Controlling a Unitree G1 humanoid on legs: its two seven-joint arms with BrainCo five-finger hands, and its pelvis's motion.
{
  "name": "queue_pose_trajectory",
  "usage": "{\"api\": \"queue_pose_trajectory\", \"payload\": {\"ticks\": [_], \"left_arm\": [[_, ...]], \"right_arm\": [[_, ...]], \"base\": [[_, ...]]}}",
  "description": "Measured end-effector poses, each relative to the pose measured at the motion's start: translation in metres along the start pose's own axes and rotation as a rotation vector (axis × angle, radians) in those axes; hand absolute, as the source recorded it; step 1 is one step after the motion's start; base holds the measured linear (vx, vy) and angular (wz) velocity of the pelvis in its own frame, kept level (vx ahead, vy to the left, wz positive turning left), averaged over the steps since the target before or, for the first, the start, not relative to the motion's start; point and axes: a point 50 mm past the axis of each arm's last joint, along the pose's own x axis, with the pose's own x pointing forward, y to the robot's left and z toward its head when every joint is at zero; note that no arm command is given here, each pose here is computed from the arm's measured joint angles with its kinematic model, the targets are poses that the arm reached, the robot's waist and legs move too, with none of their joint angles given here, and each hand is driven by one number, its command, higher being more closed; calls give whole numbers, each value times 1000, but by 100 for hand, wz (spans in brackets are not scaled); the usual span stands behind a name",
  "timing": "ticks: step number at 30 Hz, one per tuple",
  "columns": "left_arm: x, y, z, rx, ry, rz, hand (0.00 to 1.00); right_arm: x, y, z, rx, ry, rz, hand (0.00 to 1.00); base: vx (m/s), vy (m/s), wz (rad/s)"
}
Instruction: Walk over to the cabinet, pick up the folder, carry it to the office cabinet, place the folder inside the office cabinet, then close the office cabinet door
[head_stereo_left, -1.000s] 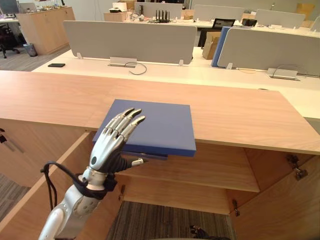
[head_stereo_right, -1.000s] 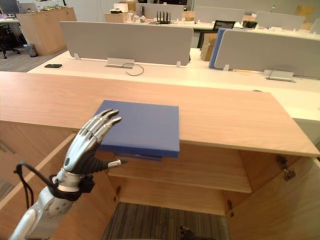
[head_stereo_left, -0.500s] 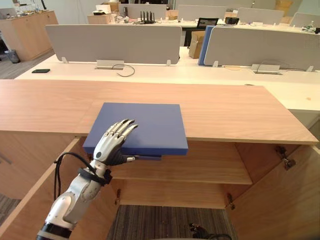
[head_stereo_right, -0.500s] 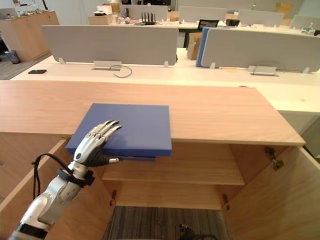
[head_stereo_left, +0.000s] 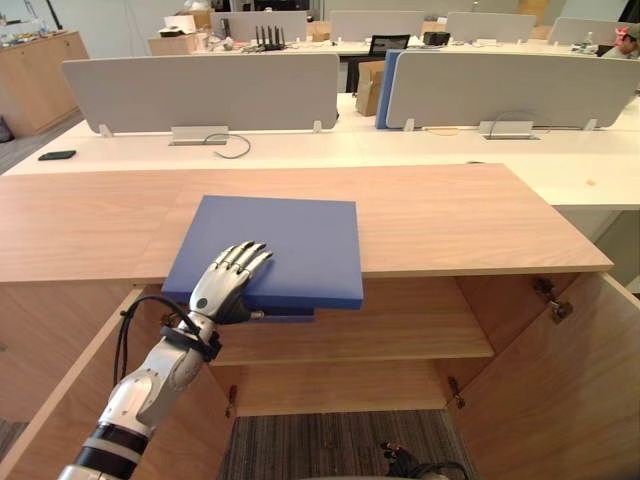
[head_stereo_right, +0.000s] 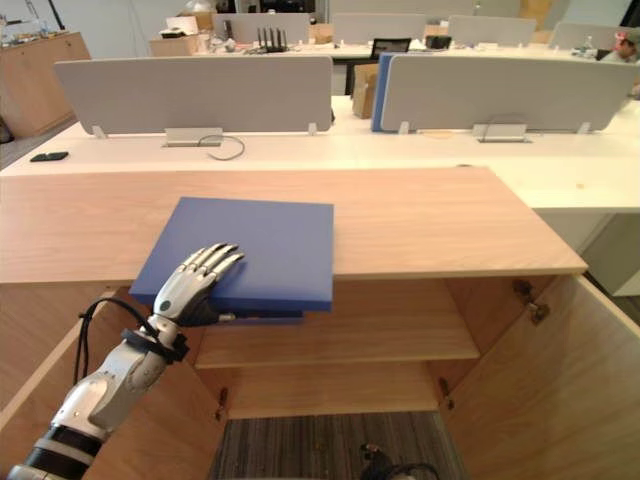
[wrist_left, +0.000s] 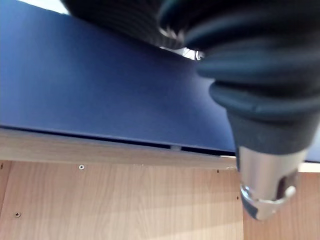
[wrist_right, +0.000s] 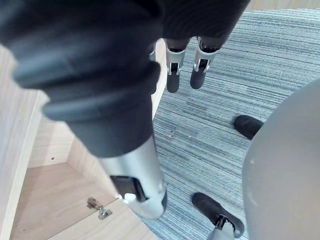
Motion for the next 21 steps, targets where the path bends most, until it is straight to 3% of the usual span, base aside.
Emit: {"api": "queue_pose_trajectory", "payload": {"ticks": [3,4,21], "left_arm": [[3,-2,1,14,-11,-6,0],[3,-2,1,19,-16,-7,100],[19,8,-3,128,-29,113,100]], "right_arm": [[0,0,2,-6,-4,0,0],[0,0,2,-9,-5,0,0],[1,-2,6,-39,-15,-5,0]], "base": [[-47,16,-4],[-32,17,-10],[-4,6,-3]]}}
